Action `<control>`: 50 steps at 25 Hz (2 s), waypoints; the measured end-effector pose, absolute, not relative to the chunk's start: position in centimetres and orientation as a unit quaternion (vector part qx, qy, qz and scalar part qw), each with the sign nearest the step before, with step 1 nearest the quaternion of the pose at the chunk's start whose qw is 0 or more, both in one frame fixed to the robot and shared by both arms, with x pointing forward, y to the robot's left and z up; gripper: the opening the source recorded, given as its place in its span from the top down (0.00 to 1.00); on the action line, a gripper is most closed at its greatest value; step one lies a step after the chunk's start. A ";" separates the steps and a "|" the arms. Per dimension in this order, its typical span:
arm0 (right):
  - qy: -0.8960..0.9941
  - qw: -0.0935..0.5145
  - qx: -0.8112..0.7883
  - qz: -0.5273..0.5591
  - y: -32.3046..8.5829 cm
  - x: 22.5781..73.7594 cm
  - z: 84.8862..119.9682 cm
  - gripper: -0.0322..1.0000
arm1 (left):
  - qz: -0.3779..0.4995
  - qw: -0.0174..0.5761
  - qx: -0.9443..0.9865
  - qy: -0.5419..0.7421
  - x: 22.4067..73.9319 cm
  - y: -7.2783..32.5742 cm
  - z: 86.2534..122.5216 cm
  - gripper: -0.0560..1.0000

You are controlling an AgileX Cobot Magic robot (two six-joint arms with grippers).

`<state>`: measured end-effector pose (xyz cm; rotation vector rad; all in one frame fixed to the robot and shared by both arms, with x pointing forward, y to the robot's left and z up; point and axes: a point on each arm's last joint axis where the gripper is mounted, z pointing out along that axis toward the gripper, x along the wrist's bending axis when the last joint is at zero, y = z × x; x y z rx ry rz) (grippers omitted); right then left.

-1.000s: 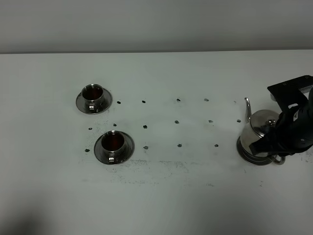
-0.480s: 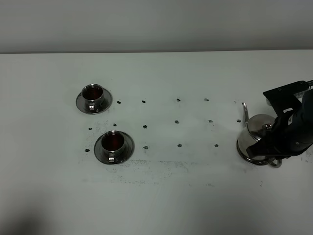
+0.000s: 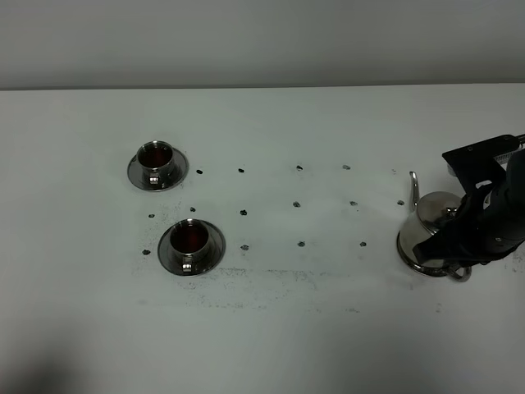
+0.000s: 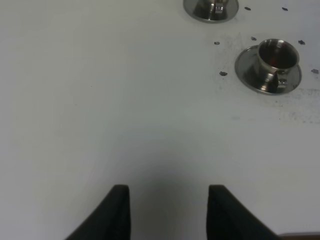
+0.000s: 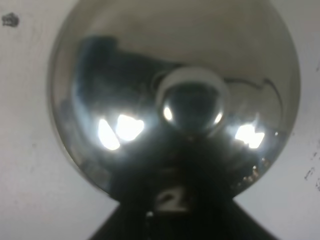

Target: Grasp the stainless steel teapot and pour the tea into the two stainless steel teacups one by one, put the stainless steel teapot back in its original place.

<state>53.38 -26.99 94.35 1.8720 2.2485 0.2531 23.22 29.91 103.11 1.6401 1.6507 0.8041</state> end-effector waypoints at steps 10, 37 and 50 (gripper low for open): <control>0.756 0.124 0.633 0.111 -27.0 52.8 96.8 0.34 | 0.308 0.333 0.628 0.632 23.2 29.9 103.1 0.60; 0.657 0.360 0.560 0.354 -29.1 33.3 111.2 0.74 | 0.308 0.333 0.628 0.632 23.2 29.9 103.1 0.60; 0.664 0.308 0.592 0.337 -29.8 24.6 106.6 0.76 | 0.308 0.333 0.628 0.632 23.2 29.9 103.1 0.60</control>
